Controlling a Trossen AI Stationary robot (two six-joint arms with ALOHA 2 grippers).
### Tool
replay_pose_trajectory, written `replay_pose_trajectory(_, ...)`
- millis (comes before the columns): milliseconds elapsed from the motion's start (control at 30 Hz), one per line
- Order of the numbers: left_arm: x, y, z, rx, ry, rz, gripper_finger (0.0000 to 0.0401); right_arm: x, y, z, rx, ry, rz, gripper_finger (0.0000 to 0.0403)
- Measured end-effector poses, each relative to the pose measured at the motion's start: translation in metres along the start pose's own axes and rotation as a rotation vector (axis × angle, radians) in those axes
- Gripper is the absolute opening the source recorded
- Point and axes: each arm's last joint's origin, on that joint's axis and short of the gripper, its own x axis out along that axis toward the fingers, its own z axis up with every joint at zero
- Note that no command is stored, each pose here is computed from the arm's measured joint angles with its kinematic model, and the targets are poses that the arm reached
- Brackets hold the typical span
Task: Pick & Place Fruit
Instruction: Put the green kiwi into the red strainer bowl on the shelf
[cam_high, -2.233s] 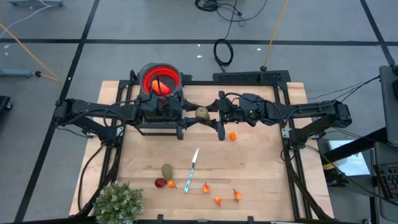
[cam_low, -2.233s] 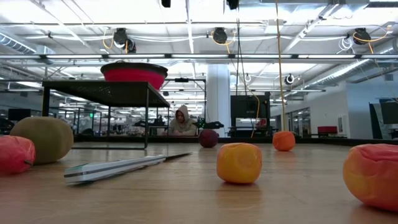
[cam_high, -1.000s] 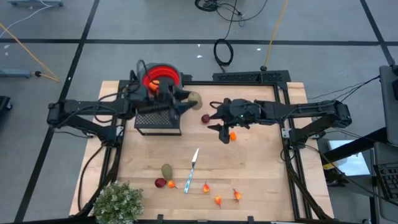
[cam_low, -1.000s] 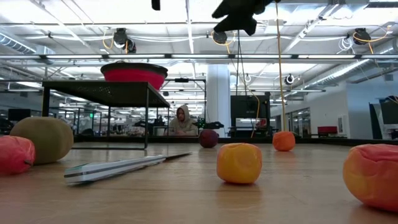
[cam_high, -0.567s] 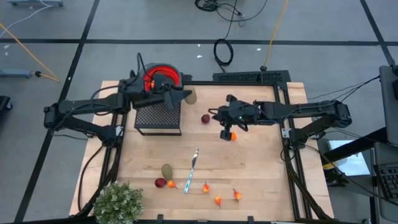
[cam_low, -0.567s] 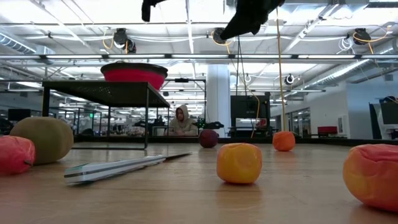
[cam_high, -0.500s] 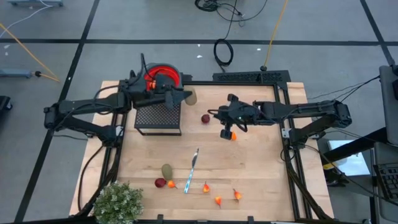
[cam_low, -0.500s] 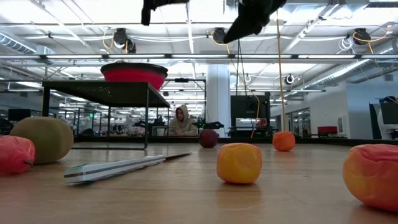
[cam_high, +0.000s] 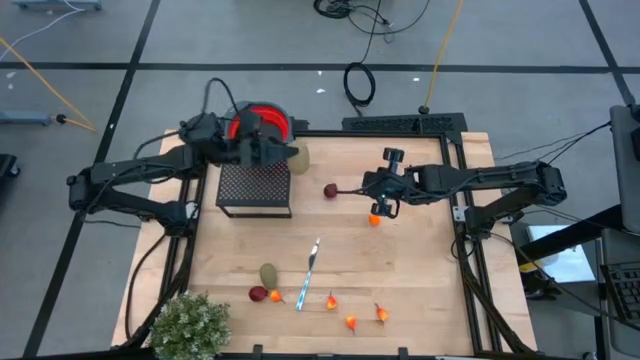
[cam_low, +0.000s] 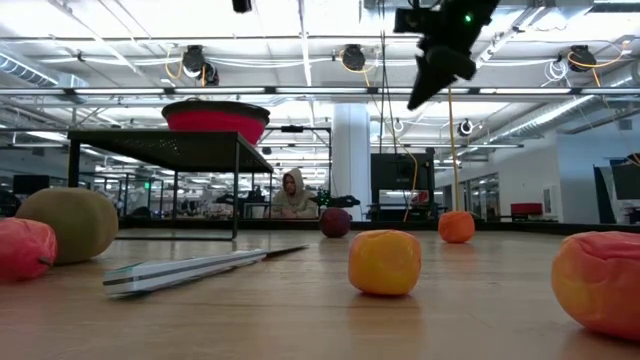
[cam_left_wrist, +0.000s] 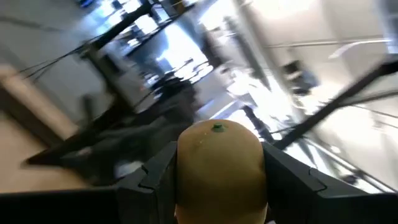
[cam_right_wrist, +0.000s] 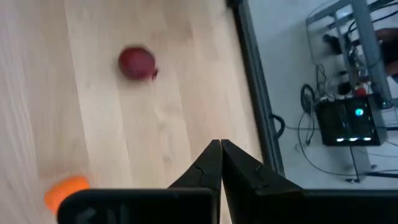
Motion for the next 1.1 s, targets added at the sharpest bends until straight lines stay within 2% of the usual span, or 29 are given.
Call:
replay_pose_trajectory(100, -0.002, -0.005, 0.002, 0.009, -0.001, -0.036, 0.0184, 0.002, 0.003, -0.011, 0.006, -0.008, 0.007, 0.0001)
replay_pose_trajectory(200, -0.003, -0.006, 0.002, 0.015, -0.001, -0.042, 0.0184, 0.006, 0.008, -0.025, 0.035, -0.039, 0.094, 0.0001)
replay_pose_trajectory(367, -0.003, -0.008, 0.003, 0.021, -0.008, -0.055, 0.0184, 0.007, 0.013, -0.047, 0.166, -0.174, 0.280, 0.0001)
replay_pose_trajectory(533, -0.003, -0.008, 0.003, 0.024, -0.013, -0.061, 0.0184, 0.006, 0.014, -0.072, 0.303, -0.330, 0.372, 0.0001)
replay_pose_trajectory(733, -0.003, -0.010, 0.004, 0.031, -0.023, -0.076, 0.0184, 0.000, 0.014, -0.102, 0.416, -0.498, 0.410, 0.0001)
replay_pose_trajectory(1100, -0.004, -0.016, 0.008, 0.055, -0.067, -0.128, 0.0184, -0.019, 0.009, -0.136, 0.488, -0.710, 0.433, 0.0001)
